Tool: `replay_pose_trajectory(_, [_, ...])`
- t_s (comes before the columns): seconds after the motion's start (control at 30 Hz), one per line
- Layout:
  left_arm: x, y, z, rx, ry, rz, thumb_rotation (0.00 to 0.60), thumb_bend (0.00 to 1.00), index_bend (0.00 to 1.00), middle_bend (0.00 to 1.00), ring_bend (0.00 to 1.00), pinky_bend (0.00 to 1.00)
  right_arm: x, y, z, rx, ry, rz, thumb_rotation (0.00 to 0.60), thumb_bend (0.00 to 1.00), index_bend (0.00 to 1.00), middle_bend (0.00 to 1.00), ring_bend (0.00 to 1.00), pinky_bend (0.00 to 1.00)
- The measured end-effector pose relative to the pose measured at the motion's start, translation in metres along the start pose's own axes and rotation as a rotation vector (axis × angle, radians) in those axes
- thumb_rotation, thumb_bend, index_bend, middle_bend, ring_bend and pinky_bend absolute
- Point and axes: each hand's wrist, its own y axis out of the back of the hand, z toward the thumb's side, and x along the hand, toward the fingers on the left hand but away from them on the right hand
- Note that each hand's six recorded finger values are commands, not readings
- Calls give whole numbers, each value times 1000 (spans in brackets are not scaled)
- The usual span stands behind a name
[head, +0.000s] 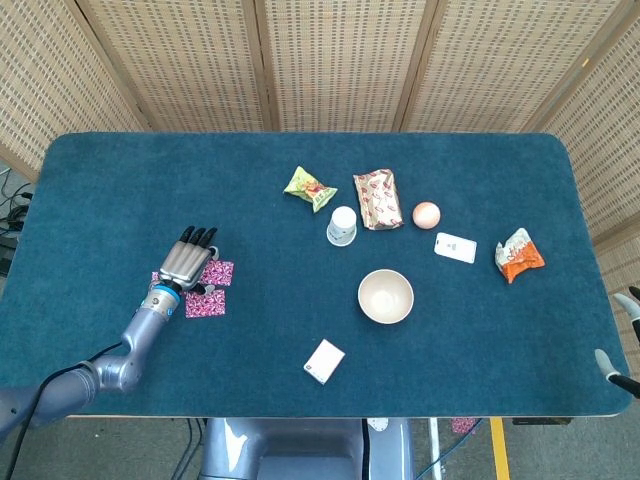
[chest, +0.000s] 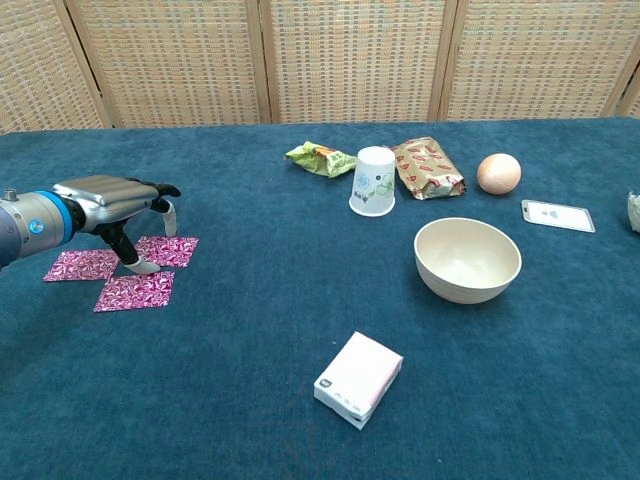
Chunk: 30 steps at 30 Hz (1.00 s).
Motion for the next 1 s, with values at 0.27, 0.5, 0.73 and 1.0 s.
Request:
replay_pose_trajectory(0.27, [-1, 0, 0, -7, -3, -1, 486, 264, 399, 0, 0, 0, 0, 0, 0, 0, -1, -2, 600, 337, 158, 118, 0, 0])
replay_pose_trajectory(0.5, [-2, 1, 0, -11, -4, 2, 486, 268, 406, 0, 0, 0, 1, 1, -1, 0, -3, -3, 600, 337, 157, 118, 0, 0])
replay_pose_trajectory(0.73, [-3, 1, 0, -17, -5, 4, 487, 279, 415, 0, 0, 0, 1, 1, -1, 0, -4, -4, 600, 337, 158, 119, 0, 0])
replay_pose_trajectory(1.0, [-6, 7, -3, -25, -7, 21, 487, 279, 415, 0, 0, 0, 1, 1, -1, 1, -4, -4, 600, 337, 158, 118, 0, 0])
